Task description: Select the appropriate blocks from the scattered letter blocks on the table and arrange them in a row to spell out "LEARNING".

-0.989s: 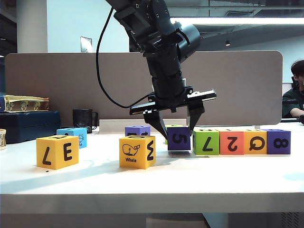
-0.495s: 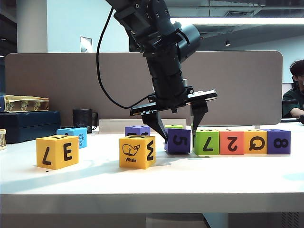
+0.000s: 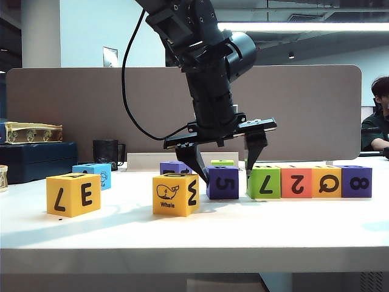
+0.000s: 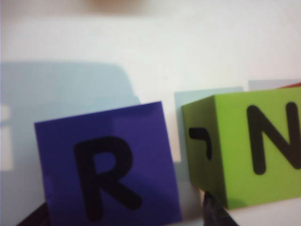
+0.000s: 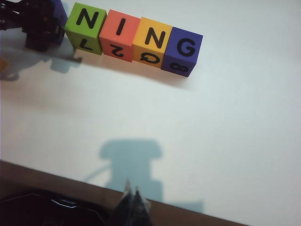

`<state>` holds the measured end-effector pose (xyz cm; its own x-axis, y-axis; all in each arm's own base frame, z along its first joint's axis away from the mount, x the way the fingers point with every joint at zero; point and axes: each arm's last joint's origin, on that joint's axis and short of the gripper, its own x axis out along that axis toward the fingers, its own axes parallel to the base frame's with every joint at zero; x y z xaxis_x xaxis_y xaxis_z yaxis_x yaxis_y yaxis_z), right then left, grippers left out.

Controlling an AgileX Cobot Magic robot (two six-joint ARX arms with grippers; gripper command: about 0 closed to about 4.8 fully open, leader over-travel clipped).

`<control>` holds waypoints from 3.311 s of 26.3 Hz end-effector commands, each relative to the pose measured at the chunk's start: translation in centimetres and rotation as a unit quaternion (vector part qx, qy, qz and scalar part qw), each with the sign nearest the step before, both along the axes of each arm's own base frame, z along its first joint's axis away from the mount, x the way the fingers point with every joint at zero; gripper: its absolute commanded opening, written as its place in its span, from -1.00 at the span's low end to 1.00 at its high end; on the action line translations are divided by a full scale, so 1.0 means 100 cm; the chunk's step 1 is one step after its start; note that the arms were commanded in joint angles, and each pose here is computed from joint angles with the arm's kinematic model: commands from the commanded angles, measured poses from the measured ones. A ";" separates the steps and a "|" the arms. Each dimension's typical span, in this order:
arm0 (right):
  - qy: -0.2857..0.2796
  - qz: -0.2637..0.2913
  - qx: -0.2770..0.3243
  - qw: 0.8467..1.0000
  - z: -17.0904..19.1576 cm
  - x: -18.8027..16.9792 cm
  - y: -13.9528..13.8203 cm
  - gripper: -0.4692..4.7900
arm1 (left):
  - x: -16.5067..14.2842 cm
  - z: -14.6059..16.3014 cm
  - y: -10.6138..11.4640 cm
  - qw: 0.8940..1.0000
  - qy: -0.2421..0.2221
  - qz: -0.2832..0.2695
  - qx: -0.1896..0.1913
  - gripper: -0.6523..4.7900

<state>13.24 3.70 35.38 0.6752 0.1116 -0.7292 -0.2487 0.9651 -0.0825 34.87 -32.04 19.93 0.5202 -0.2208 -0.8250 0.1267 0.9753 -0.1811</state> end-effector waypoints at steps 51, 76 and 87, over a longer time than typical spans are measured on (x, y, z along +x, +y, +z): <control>-0.059 0.050 0.041 0.996 0.028 0.038 0.023 -0.83 | 0.064 0.058 0.031 0.980 -0.164 -0.107 -0.039 0.52; -0.033 0.056 0.034 0.997 0.023 0.038 0.026 -0.83 | 0.089 0.010 0.014 0.968 -0.203 -0.120 -0.084 1.00; -0.008 0.055 0.026 0.998 0.019 0.035 0.024 -0.83 | 0.095 -0.006 0.014 0.973 -0.211 -0.081 -0.050 1.00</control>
<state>16.76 6.14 37.13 0.6604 0.2188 -0.7183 -0.3503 0.9359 -0.0369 44.35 -30.55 19.31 0.7583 -0.3959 -0.5179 0.3628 0.9164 -0.1693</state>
